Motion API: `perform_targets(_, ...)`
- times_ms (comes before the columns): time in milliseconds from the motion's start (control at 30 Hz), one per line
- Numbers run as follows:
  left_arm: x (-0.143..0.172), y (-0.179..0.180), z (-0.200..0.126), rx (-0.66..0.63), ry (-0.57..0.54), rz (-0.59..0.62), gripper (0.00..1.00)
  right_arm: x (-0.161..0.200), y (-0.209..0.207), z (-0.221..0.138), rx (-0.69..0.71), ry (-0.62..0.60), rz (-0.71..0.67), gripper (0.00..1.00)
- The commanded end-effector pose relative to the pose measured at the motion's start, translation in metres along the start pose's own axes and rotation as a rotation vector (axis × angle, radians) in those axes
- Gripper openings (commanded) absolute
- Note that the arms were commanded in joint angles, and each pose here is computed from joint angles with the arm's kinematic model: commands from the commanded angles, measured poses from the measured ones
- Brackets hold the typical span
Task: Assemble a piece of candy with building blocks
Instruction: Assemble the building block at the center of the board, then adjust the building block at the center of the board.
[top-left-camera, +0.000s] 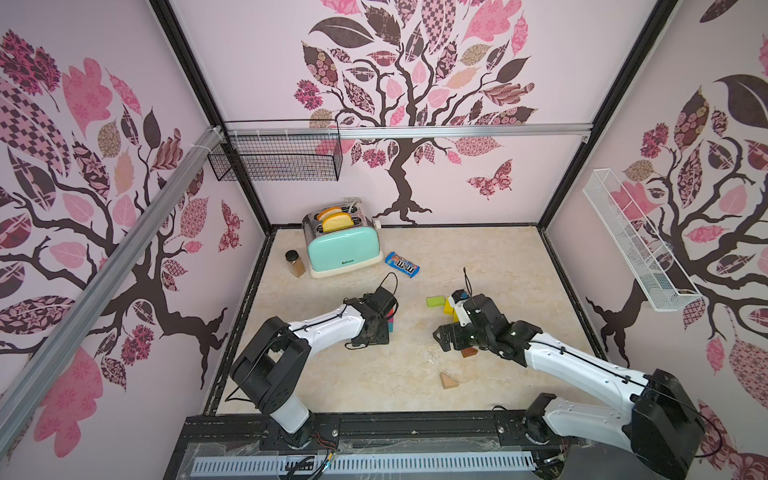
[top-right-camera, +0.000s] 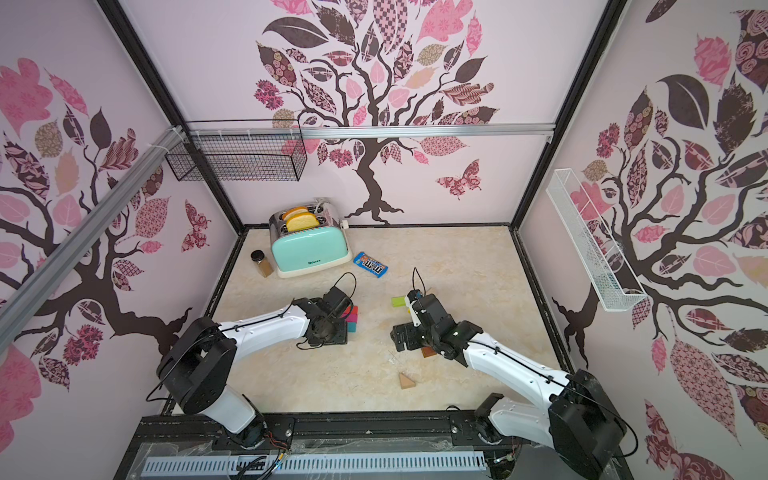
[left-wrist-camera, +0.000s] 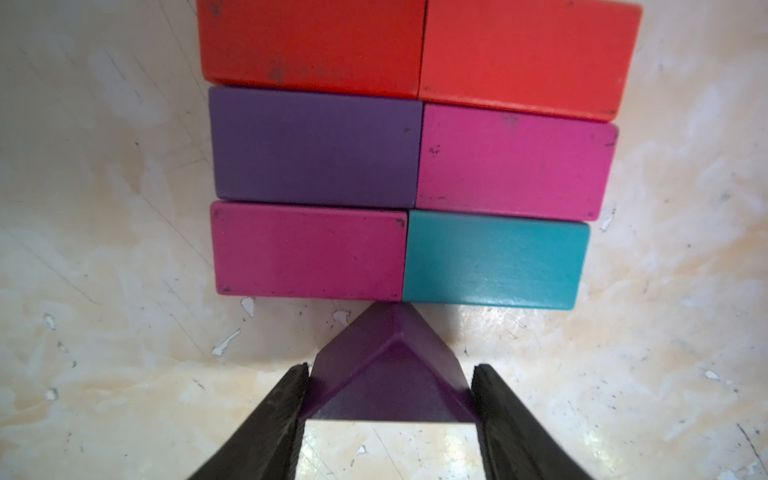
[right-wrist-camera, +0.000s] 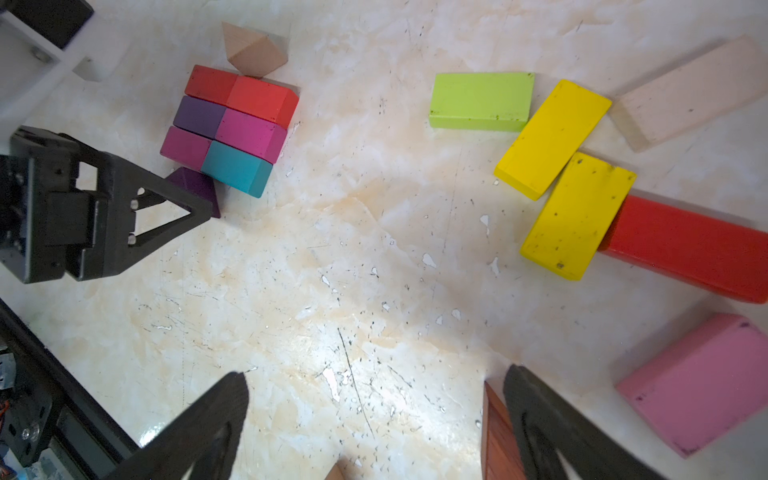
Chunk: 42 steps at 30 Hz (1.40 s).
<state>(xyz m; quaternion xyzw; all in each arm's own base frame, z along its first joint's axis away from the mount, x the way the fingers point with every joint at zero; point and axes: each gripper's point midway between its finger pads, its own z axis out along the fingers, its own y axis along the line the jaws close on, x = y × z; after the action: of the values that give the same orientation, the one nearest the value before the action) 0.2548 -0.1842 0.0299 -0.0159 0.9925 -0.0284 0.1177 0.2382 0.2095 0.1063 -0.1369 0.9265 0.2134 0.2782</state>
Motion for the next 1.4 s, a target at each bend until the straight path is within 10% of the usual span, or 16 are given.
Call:
perform_targets(0, 0.0, 0.0, -0.002, 0.002, 0.01, 0.009, 0.71, -0.019, 0.005, -0.007, -0.004, -0.048, -0.001, 0.99)
perform_targets(600, -0.039, -0.012, -0.112, 0.194, -0.189, 0.087, 0.98, -0.053, -0.061, -0.029, 0.218, 0.023, -0.005, 0.99)
perform_targets(900, -0.051, -0.042, -0.112, 0.341, -0.198, 0.106, 0.98, -0.09, -0.09, 0.017, 0.32, 0.139, -0.016, 0.99)
perform_targets(1367, -0.071, -0.086, -0.103, 0.476, -0.154, 0.152, 0.98, -0.041, -0.092, 0.038, 0.182, 0.213, 0.145, 0.97)
